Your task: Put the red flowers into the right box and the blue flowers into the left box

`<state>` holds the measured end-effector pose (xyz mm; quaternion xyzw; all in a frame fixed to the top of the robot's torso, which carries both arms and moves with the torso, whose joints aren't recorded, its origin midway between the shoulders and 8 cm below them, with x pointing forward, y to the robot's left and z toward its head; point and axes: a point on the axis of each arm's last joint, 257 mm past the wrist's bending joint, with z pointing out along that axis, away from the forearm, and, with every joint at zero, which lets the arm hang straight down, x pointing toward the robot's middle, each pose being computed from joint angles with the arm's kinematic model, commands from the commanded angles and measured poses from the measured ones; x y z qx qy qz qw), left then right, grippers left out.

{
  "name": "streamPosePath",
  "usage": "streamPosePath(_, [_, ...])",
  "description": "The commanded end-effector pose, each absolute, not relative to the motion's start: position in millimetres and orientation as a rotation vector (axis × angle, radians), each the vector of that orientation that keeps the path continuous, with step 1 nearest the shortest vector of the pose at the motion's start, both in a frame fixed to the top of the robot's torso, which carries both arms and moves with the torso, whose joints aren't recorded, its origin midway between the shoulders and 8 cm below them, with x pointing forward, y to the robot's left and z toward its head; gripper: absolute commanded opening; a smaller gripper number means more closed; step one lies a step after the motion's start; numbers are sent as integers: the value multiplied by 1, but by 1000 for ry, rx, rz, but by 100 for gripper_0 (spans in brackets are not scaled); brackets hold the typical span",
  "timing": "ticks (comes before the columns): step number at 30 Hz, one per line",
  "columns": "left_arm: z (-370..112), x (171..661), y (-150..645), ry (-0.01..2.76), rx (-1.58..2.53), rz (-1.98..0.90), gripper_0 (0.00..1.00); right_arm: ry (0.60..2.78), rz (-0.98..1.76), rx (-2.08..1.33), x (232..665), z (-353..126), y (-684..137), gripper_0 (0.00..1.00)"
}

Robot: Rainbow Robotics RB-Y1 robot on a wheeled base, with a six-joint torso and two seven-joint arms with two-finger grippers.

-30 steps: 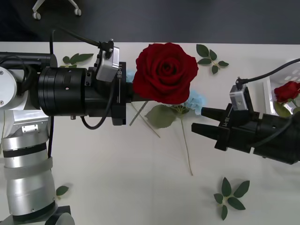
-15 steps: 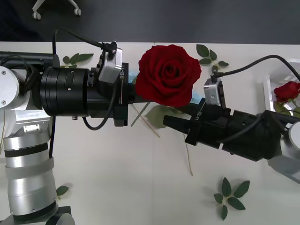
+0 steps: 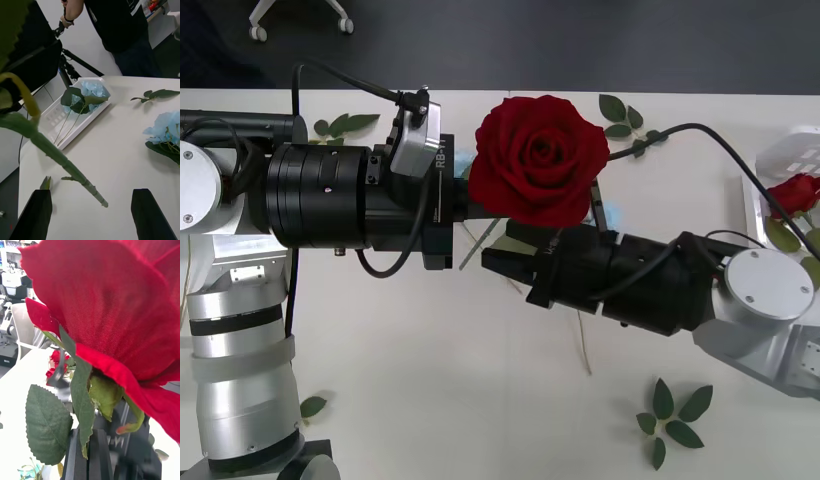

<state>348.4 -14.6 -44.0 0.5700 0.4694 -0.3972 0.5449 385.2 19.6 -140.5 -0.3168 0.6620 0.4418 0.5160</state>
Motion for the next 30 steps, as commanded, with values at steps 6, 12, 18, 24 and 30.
streamPosePath(6, [-32, 344, -17, 1046, 1391, -884, 0, 1567, 1105, -742, 387, -128, 34, 62])
streamPosePath(12, [-32, 344, -17, 1046, 1391, -884, 0, 1575, 1133, -731, 384, -129, 38, 62])
streamPosePath(18, [-32, 344, -17, 1046, 1391, -884, 0, 1573, 1172, -711, 381, -124, 43, 62])
streamPosePath(24, [-32, 344, -17, 1046, 1391, -884, 0, 1575, 1189, -704, 379, -123, 44, 57])
streamPosePath(30, [-32, 344, -17, 1046, 1391, -884, 0, 1577, 1206, -693, 379, -121, 46, 0])
